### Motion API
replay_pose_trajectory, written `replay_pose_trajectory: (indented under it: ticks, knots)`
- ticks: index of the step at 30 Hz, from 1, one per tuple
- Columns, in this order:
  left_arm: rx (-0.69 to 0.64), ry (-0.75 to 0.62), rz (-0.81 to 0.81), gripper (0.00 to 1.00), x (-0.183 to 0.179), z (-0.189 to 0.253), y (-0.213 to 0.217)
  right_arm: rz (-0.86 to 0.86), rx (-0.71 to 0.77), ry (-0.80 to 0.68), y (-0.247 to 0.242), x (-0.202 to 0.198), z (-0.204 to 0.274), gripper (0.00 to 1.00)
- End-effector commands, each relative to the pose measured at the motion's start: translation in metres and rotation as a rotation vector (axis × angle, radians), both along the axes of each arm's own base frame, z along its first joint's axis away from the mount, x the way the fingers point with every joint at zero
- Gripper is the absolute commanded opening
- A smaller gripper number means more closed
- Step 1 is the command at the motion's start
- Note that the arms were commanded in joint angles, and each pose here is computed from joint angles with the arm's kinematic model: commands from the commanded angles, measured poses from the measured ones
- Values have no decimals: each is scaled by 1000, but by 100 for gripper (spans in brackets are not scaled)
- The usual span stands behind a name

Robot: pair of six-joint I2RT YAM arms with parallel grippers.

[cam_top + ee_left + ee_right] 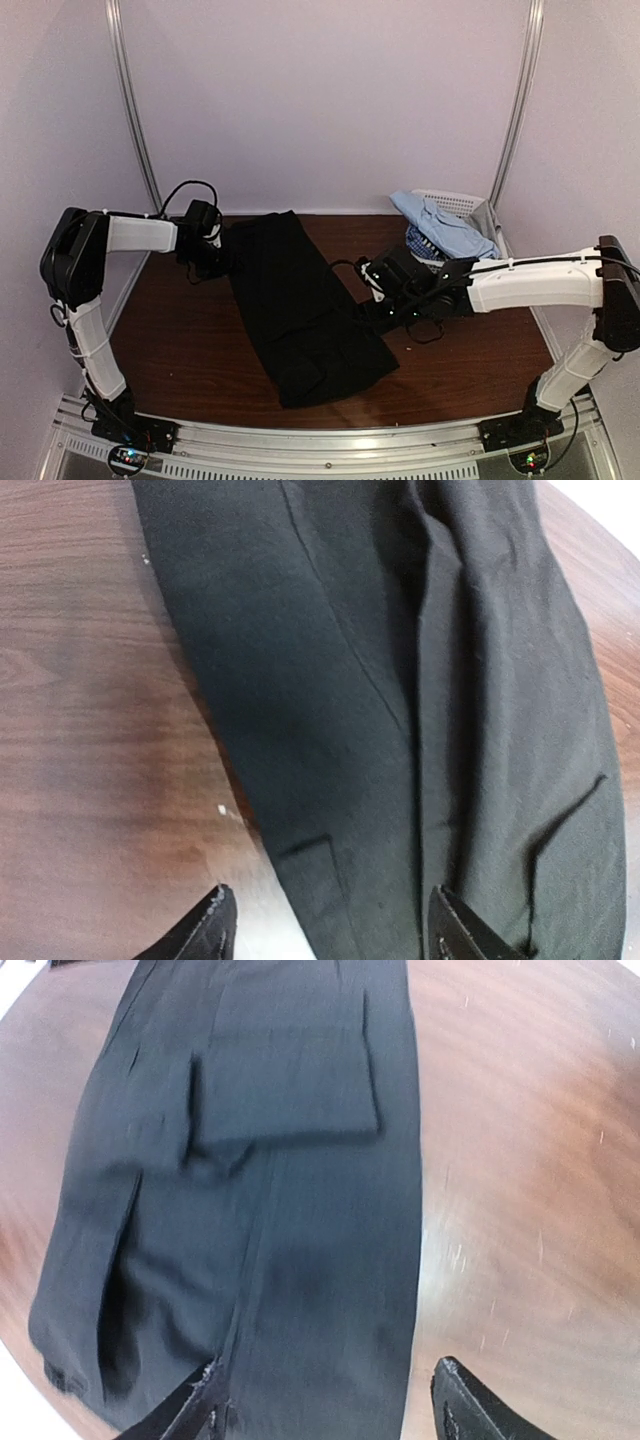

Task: Fold and stack the long sleeve shirts
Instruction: Flatten out the crumpled shirt at the center of the board.

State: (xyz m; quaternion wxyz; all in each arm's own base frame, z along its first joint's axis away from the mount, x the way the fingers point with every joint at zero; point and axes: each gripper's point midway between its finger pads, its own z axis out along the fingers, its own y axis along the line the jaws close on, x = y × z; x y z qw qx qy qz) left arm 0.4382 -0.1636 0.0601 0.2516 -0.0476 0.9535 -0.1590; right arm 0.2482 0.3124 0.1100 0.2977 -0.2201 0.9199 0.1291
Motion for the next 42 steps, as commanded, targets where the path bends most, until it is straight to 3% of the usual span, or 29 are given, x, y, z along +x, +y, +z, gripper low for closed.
replay_pose_trajectory:
  ticks: [1,4,8,13,18,21,25,29,33,36,42]
  knots:
    - [45,-11,37,66,21,-9,11,-24,-24,-61,8,40,3,72]
    - [60,-11,48,66,32,-12,13,-1,-15,-60,21,54,-3,71]
    - [73,-6,61,57,44,-19,17,47,-47,-7,32,51,-27,69]
    - [80,-11,74,32,74,-25,31,74,-66,71,28,19,-62,65]
    - [92,-57,66,15,114,-13,43,120,-56,124,47,-21,-78,62]
    - [87,-89,42,8,141,-1,44,176,-16,164,70,-47,-78,61]
    - [87,-115,-5,5,170,7,36,199,37,169,96,-56,-64,61]
    - [66,-123,-15,10,178,19,31,161,38,123,102,-38,-47,60]
    - [69,-132,40,35,159,37,40,112,39,88,90,-20,-34,61]
    - [54,-99,78,47,132,33,46,110,13,63,85,-14,-28,63]
    - [-37,-49,91,57,92,11,40,160,24,70,96,-19,-21,67]
